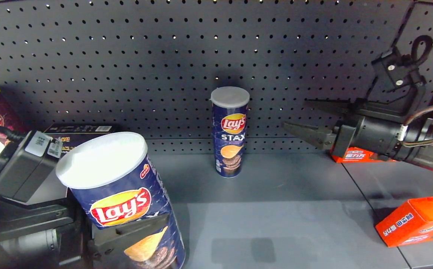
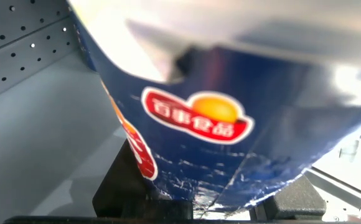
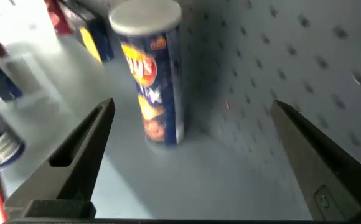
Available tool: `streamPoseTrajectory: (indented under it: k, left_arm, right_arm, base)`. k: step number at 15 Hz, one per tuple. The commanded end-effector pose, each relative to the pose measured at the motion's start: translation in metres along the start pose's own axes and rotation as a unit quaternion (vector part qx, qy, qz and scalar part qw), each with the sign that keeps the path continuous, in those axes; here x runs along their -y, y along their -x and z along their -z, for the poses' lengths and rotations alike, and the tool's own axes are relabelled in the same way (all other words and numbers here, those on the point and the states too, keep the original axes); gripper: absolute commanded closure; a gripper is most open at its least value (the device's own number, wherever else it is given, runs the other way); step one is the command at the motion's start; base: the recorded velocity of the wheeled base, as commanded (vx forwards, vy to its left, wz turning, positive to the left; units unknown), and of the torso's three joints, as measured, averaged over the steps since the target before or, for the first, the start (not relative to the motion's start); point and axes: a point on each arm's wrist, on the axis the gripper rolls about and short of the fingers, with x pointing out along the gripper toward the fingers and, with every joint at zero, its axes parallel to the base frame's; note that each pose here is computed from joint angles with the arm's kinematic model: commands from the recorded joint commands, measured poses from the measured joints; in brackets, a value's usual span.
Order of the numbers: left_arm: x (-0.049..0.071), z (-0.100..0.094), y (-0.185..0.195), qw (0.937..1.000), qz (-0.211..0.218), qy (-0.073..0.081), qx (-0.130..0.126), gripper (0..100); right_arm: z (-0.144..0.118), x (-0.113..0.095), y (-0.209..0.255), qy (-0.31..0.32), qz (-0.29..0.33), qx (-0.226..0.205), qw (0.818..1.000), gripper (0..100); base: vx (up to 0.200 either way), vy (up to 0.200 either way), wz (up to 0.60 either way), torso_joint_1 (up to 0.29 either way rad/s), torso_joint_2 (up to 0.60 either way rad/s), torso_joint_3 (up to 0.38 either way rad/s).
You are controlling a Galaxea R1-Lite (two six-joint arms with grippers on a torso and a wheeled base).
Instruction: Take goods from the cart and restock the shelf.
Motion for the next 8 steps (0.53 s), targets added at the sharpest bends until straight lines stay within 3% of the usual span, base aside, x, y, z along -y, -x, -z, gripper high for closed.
streamPoseTrajectory:
  k: [1, 8]
  left_arm:
    - [0.0001, 0.0, 0.0, 1.0, 0.0, 0.0, 0.0, 100]
    - [-0.0024, 0.0006, 0.0011, 1.0, -0.006, 0.001, 0.001, 100]
  right_arm:
    - [0.027, 0.0059, -0.0261, -0.009, -0.017, -0.02, 1.0, 0]
    - [0.0316, 0.0024, -0.0335, -0.012, -0.059, -0.019, 0.998, 0]
  base:
    - [0.0, 0.0, 0.0, 0.0, 0.0, 0.0]
    - [0.0, 0.0, 0.0, 0.0, 0.0, 0.0]
